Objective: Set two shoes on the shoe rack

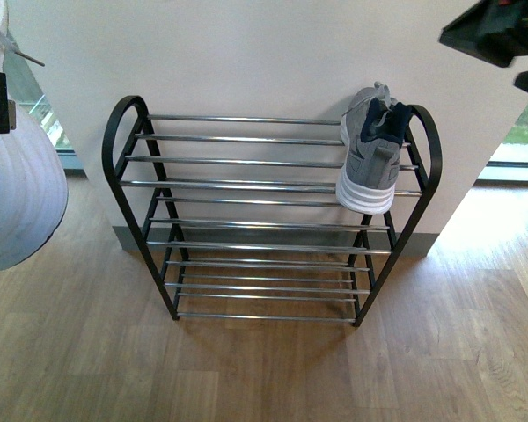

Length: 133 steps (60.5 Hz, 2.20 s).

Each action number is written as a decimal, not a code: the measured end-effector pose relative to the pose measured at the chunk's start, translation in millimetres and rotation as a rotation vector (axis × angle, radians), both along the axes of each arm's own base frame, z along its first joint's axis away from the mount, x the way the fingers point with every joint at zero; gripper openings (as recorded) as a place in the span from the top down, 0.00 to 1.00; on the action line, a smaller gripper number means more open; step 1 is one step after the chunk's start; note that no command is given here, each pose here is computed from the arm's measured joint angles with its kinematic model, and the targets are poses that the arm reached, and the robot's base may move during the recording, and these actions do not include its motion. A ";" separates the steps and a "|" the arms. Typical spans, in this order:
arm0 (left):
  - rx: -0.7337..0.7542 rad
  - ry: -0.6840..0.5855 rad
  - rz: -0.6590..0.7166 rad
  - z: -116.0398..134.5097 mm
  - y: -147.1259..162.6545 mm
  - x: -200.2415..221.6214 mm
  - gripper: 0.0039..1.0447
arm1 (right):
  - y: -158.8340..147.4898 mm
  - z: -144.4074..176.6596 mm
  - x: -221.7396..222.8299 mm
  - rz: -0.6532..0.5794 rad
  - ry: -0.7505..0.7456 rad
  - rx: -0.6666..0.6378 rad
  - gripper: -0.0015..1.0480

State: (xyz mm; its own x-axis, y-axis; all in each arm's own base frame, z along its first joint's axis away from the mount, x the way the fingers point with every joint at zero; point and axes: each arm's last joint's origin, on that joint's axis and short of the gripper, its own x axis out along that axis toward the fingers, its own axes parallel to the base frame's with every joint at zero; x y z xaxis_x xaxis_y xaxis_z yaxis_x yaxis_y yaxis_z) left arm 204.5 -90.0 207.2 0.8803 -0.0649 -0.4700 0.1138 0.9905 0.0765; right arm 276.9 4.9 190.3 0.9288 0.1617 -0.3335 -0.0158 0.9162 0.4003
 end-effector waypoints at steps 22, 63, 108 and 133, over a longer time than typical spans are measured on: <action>0.000 0.000 0.000 0.0 0.0 0.0 0.99 | -40.9 30.8 -95.0 -0.157 -0.163 -0.057 0.09; 0.000 0.000 0.000 0.0 -0.1 0.0 0.99 | -14.0 -6.8 -137.6 -0.122 -0.353 -0.405 0.98; 0.000 0.000 0.000 0.0 -0.1 0.0 0.99 | -5.3 -17.1 -160.4 -0.102 -0.389 -0.400 0.98; 0.000 0.000 0.000 0.0 -0.1 0.0 0.99 | -5.3 -17.7 -168.7 -0.102 -0.389 -0.400 0.98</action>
State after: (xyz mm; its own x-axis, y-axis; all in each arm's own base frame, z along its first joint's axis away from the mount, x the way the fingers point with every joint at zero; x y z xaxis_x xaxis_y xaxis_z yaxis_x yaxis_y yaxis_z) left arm 204.5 -90.1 207.2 0.8803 -0.0652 -0.4700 0.1142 0.9905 0.0765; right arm 108.3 -0.4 172.6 0.9998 -0.0038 0.0200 0.0037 1.0000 0.0040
